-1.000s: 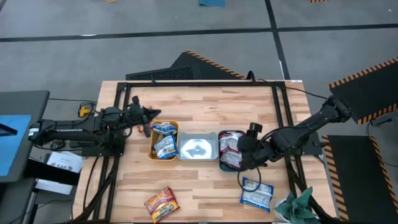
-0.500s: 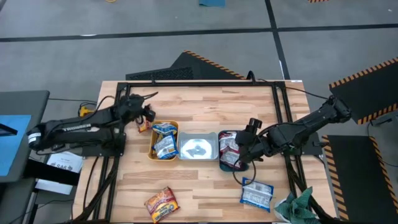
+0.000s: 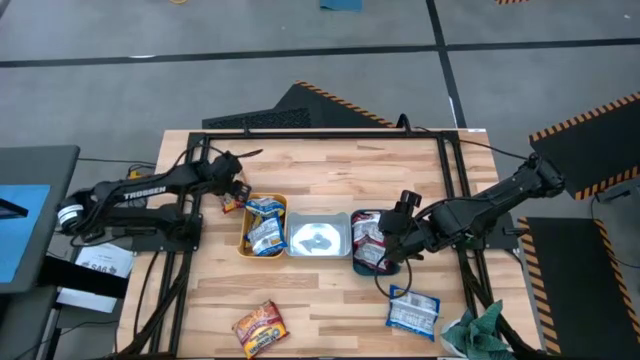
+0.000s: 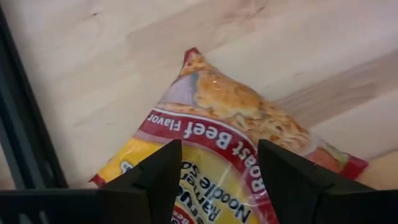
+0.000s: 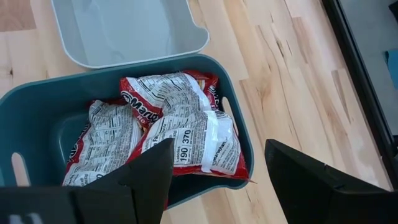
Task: Sort Maruchan noodles
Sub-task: Put the top red noodle pack into the white bin
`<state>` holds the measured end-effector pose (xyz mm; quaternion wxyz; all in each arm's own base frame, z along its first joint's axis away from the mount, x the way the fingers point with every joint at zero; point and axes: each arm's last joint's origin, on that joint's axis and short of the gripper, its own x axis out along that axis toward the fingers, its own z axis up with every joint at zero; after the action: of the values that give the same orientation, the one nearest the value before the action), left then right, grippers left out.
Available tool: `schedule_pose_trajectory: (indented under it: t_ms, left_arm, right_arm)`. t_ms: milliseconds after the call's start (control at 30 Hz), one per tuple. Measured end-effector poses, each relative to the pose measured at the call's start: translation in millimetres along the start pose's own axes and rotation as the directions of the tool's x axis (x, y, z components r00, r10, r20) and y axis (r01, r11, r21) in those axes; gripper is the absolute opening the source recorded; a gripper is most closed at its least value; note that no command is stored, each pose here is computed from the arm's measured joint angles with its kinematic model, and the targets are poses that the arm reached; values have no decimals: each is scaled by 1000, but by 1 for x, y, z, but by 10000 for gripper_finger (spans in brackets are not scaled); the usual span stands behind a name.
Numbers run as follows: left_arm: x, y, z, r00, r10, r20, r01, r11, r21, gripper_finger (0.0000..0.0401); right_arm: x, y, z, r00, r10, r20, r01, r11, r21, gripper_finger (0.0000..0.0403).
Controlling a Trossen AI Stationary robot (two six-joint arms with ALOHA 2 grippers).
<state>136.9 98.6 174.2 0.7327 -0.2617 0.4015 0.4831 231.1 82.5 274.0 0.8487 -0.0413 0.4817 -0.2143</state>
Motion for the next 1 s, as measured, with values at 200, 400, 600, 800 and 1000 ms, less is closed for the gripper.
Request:
schedule_pose_trajectory:
  t_ms: [200,400,600,800,1000]
  left_arm:
    - [8,-1,-1,999,48,-26,-47,999,18,199]
    - [19,-4,-4,994,73,-86,-69,996,52,197]
    - [28,-7,-5,986,100,-130,-89,992,94,138]
    - [28,-5,-6,985,125,-119,-106,982,155,15]
    - [13,-2,7,977,215,1,-212,963,168,2]
  right_arm:
    - [0,0,0,1000,0,0,0,1000,12,276]
    - [-1,1,0,1000,3,1,-3,1000,8,276]
    - [-1,1,0,1000,3,1,-3,1000,16,276]
    - [-1,1,0,1000,3,1,-3,1000,16,276]
    - [-1,1,0,1000,7,7,-7,1000,20,276]
